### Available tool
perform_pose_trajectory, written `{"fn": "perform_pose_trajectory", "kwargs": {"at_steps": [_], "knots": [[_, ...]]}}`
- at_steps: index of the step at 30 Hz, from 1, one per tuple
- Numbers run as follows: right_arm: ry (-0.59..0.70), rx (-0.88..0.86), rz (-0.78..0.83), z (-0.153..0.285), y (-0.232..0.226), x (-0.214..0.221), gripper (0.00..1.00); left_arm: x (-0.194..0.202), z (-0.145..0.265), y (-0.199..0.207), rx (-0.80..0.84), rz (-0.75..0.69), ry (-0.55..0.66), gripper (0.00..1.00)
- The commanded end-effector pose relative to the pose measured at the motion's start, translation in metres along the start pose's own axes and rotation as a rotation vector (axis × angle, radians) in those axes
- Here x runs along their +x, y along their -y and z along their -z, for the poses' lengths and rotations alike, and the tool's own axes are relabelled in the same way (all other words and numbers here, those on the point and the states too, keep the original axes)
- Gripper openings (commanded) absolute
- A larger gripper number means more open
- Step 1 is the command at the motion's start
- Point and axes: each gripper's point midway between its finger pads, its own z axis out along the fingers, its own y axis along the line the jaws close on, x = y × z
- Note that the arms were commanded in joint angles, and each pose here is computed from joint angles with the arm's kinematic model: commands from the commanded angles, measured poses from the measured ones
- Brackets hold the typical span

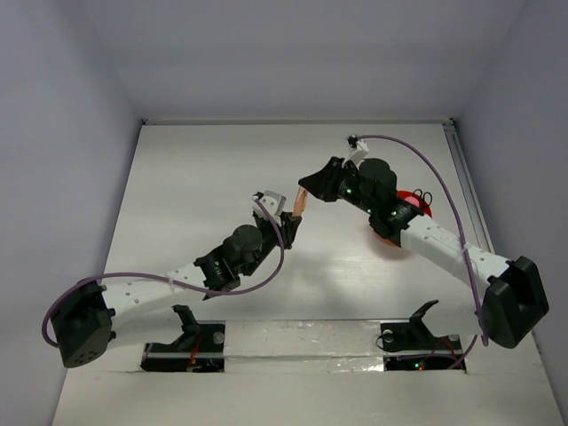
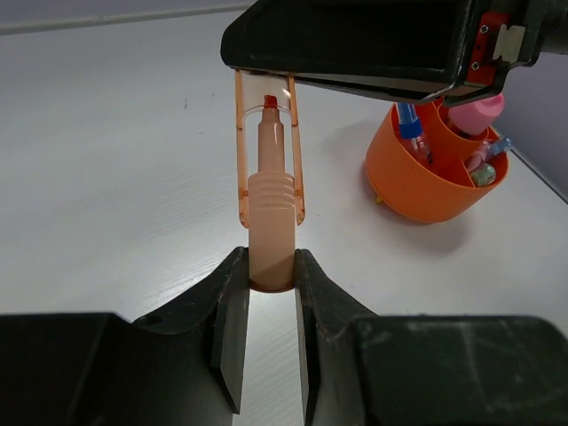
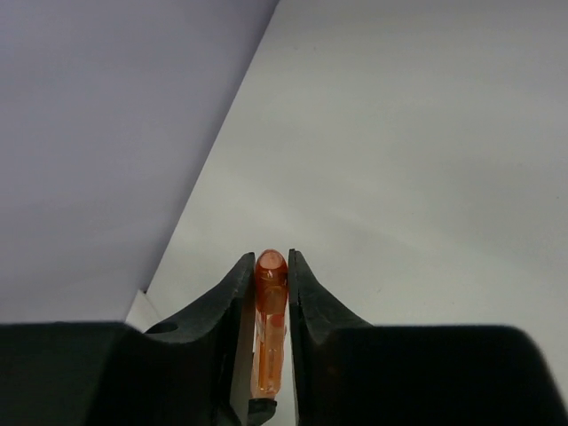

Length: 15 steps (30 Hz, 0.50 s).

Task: Sort the stationery into containers
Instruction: Close the pen cap on the pen.

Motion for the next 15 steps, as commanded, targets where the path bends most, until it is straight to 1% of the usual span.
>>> {"fn": "perform_pose_trajectory", "kwargs": {"at_steps": [1, 3, 4, 6, 8, 10, 15], "knots": [[0.072, -0.038, 0.019, 0.005, -0.017, -0.018, 0.17, -0.019, -0.001, 0.004, 0.006, 0.014, 0.062, 0.00], [0.076, -0.038, 0.027, 0.007, -0.016, -0.018, 0.14, -0.019, -0.002, 0.005, 0.004, 0.015, 0.060, 0.00], [0.076, -0.036, 0.036, 0.007, -0.015, -0.017, 0.09, -0.019, -0.003, 0.005, 0.003, 0.019, 0.057, 0.00], [0.063, -0.039, 0.052, 0.007, -0.017, -0.013, 0.06, -0.022, -0.004, 0.007, 0.004, 0.028, 0.060, 0.00], [0.055, -0.032, 0.070, 0.007, -0.016, -0.008, 0.06, -0.028, -0.005, 0.010, 0.005, 0.049, 0.066, 0.00], [0.040, -0.043, 0.071, 0.008, -0.015, 0.001, 0.06, -0.041, -0.004, 0.015, 0.028, 0.077, 0.103, 0.00], [0.066, -0.079, 0.065, 0.014, -0.018, 0.002, 0.08, -0.061, 0.004, 0.018, 0.052, 0.098, 0.160, 0.00]]}}
